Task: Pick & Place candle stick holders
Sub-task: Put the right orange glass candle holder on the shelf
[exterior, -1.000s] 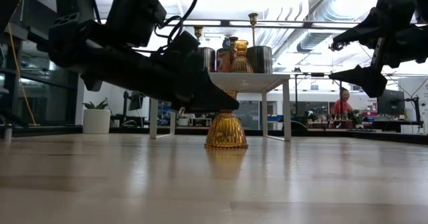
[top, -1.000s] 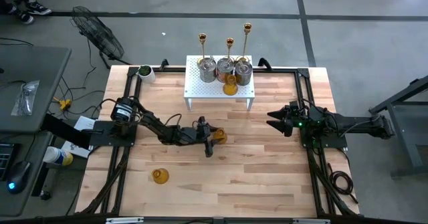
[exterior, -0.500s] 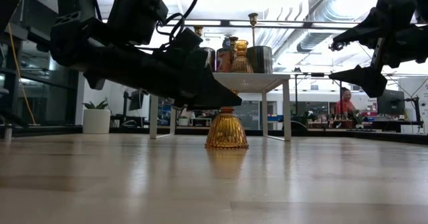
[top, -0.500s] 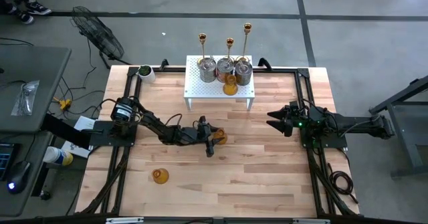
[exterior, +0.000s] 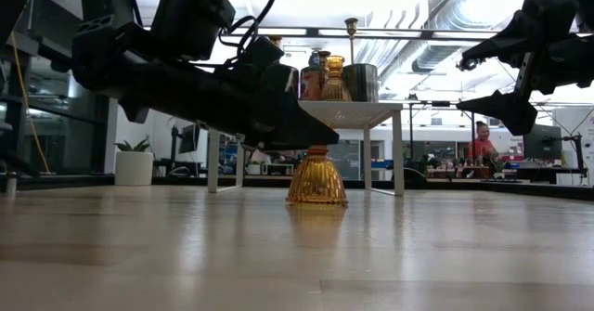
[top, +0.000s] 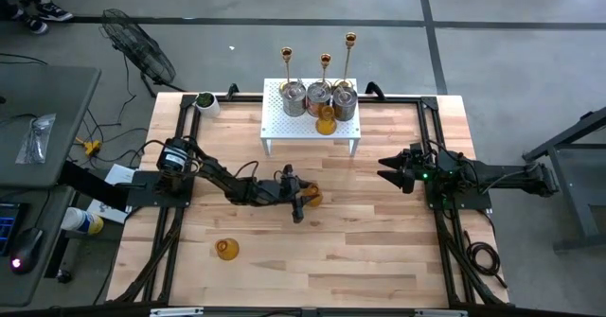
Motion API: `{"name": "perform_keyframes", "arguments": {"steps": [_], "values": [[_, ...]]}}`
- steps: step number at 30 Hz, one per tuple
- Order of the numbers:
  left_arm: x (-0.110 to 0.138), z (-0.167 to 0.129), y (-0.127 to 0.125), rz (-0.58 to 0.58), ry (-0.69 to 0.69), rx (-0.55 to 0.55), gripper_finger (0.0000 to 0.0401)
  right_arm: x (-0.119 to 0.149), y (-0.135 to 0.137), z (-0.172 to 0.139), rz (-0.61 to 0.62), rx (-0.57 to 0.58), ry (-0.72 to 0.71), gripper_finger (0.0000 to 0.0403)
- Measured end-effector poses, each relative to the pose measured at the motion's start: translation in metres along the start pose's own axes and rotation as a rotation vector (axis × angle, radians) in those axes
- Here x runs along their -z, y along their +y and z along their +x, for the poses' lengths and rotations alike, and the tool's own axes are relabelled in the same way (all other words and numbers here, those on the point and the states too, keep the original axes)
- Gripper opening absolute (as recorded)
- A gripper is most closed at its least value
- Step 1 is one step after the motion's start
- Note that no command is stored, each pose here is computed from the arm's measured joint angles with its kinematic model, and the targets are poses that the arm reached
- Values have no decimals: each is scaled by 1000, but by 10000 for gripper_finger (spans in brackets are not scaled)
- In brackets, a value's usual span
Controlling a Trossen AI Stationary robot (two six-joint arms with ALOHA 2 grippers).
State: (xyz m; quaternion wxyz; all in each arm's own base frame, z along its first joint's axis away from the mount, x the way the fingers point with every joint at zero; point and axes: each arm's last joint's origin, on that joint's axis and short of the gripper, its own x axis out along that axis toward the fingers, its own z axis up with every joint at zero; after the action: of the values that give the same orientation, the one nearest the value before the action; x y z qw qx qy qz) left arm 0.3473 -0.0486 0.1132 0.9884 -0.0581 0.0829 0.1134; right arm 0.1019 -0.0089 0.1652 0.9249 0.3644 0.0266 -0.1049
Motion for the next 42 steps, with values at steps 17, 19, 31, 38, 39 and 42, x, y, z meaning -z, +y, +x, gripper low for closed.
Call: {"name": "perform_keyframes", "arguments": {"steps": [17,19,31,38,39,42], "values": [[-37,-10,1,-21,-154,-104,137,0,0,0,0,0,0,375],[-50,-15,3,0,-182,-168,137,0,0,0,0,0,0,375],[-120,-59,26,79,-165,-458,137,0,0,0,0,0,0,375],[-159,-53,38,112,-137,-525,137,0,0,0,0,1,0,375],[-166,-51,40,116,-138,-527,137,0,0,0,0,1,0,375],[-182,-46,50,101,-119,-554,137,0,0,0,0,1,-1,375]]}}
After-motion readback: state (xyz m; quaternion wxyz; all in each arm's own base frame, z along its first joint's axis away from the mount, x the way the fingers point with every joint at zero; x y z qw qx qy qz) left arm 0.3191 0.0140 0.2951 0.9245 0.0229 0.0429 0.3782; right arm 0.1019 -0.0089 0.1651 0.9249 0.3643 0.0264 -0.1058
